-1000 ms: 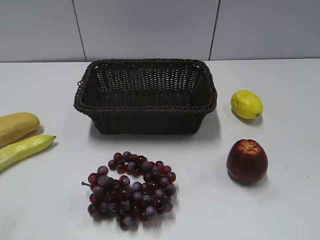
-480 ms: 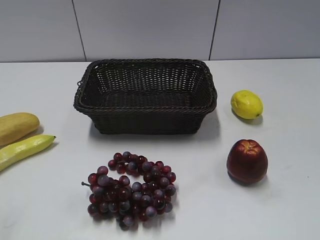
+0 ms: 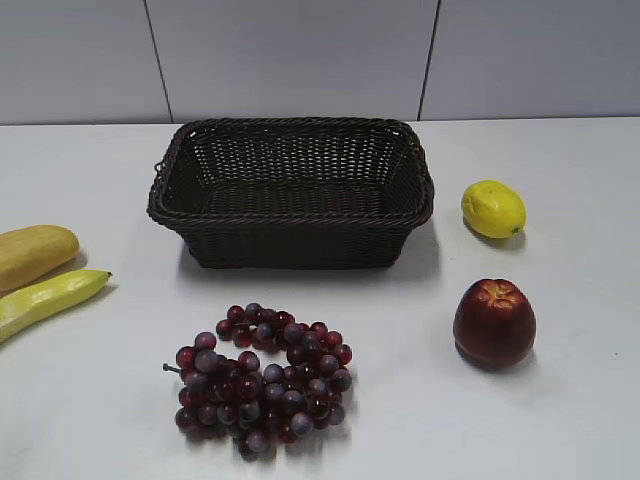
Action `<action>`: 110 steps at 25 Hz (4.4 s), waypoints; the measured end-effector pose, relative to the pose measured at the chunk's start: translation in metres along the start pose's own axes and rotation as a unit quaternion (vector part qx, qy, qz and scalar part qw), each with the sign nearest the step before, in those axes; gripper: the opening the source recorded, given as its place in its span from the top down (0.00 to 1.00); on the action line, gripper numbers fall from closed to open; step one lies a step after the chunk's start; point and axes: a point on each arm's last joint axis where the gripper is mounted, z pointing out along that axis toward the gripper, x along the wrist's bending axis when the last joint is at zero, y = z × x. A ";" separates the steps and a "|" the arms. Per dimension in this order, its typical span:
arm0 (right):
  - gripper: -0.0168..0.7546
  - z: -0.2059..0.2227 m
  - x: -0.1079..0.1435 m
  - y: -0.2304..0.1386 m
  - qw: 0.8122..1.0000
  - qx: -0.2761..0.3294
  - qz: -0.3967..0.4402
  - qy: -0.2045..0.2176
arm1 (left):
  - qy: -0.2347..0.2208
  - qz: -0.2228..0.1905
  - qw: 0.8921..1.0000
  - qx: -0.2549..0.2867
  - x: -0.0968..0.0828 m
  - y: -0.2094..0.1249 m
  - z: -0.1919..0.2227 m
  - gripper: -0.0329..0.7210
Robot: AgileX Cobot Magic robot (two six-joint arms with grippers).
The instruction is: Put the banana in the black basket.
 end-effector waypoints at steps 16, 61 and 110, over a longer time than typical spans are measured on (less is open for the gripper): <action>0.59 0.000 0.000 0.000 1.000 0.000 0.000 0.000 | -0.035 0.057 0.970 0.233 0.022 0.045 0.172 0.09; 0.59 0.000 0.000 0.000 1.000 0.000 0.000 0.000 | -0.136 0.300 0.893 0.307 -0.031 0.076 0.313 0.43; 0.59 0.000 0.000 0.000 1.000 0.000 0.000 0.000 | -0.120 0.436 0.888 0.087 -0.132 0.237 0.280 0.21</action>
